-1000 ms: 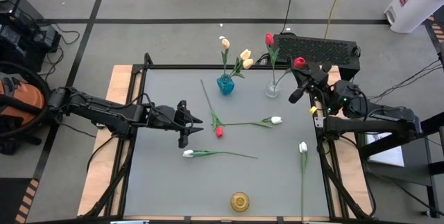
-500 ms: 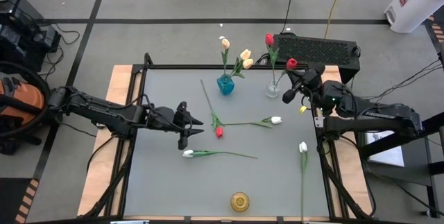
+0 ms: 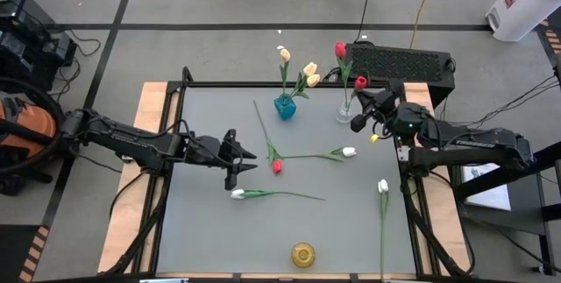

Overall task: Sort flowers into vase by color
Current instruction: Put the right red flower into the transparent vase

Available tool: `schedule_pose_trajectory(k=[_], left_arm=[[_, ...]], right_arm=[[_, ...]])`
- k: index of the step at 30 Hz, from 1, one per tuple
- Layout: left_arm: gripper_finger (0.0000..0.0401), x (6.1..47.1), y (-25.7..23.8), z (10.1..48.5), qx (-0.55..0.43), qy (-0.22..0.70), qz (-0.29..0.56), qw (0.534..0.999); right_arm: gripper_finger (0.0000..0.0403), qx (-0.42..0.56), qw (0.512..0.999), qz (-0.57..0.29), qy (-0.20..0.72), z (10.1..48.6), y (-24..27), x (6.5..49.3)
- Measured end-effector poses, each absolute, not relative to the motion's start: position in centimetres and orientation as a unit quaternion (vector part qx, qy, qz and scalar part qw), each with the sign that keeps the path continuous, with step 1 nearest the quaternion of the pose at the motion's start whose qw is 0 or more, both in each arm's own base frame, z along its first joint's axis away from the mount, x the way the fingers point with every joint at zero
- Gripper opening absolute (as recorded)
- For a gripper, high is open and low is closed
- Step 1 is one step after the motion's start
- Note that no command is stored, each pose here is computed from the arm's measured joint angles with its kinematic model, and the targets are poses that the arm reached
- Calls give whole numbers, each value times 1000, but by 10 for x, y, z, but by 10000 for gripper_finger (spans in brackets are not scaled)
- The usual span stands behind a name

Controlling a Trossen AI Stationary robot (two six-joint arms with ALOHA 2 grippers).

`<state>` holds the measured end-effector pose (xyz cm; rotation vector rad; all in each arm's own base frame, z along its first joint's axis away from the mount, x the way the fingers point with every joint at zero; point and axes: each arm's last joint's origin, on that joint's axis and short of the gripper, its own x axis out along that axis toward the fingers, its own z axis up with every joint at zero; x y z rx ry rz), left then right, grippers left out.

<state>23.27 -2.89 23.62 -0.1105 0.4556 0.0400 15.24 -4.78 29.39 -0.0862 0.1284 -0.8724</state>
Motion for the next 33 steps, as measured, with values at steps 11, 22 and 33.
schedule_pose_trajectory(k=[11, 22, 33], left_arm=[[141, 232, -32, 236, -53, 226, 14, 972], [141, 231, -37, 236, -48, 226, 11, 973], [141, 231, -37, 236, -48, 226, 12, 973]], right_arm=[[65, -45, 886, -457, 68, 292, -50, 153], [168, -55, 881, -459, 102, 287, -49, 151], [198, -37, 905, -419, 64, 298, -44, 132]])
